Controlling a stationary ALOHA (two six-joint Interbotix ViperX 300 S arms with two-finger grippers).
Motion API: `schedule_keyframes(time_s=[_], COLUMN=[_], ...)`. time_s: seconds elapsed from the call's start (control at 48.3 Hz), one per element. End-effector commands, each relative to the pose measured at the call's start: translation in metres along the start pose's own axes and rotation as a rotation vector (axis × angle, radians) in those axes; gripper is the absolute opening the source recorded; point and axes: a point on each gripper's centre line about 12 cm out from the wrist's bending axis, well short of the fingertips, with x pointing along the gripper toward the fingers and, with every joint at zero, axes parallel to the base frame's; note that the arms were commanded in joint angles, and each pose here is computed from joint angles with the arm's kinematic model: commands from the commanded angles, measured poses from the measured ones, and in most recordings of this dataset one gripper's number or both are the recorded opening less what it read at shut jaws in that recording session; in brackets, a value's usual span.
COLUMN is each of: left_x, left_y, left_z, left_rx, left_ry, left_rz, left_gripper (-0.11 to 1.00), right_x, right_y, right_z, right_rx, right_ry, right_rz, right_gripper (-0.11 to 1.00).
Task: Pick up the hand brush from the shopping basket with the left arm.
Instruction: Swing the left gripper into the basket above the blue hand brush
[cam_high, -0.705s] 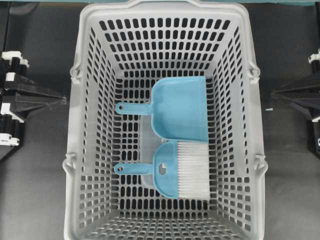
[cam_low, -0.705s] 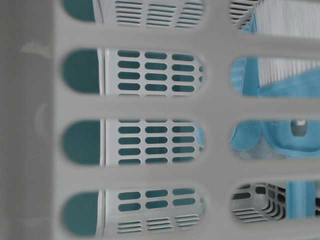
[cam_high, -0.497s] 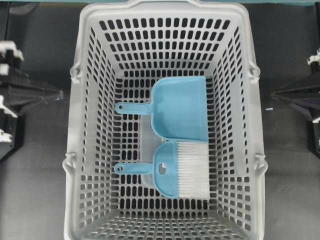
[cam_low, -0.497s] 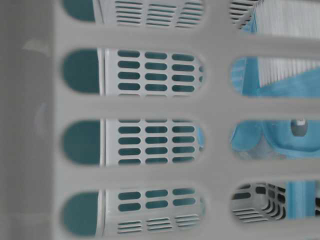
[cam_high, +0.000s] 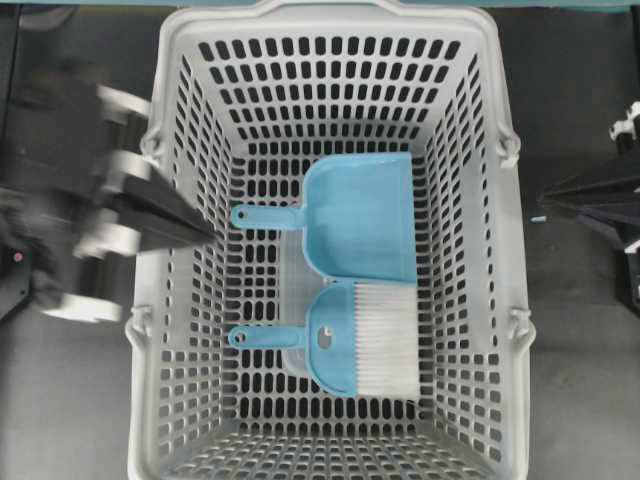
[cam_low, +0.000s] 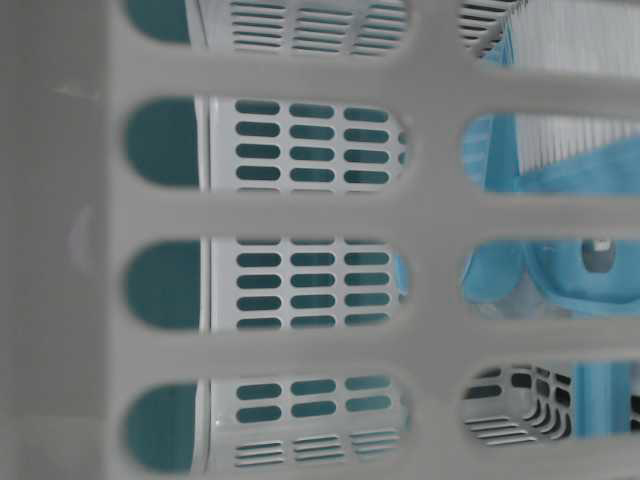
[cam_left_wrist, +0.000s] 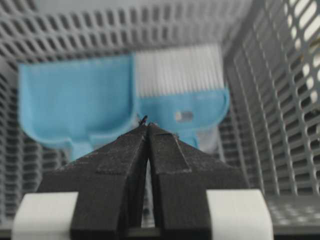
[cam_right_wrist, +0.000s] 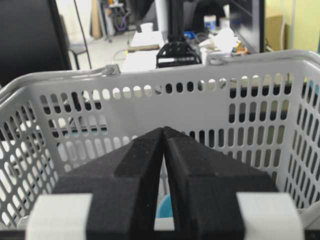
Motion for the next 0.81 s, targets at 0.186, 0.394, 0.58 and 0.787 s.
schedule_keyframes(time_s=[0.186,0.394,0.58,0.787], left_x=[0.077,0.104,0.112,0.12], left_y=[-0.016,-0.017,-0.017,-0.023], left_z=[0.018,-0.001,-0.023,-0.03], left_rx=[-0.05,-0.07,-0.156,-0.177], left_ry=[0.282,0.389,0.434,0.411], left_rz=[-0.001,0.011,0.034,0.027], left_gripper=[0.0,0.0,0.0,0.02], right_x=[0.002,0.0,-0.001,-0.003], right_y=[0.005,0.005,0.004,0.005], right_z=[0.004,0.001,0.002,0.001], right_rx=[0.007,0.007,0.007,0.007], right_ry=[-0.006,0.007,0.013,0.025], right_rz=[0.021,0.022,0.02,0.021], right_gripper=[0.0,0.0,0.0,0.0])
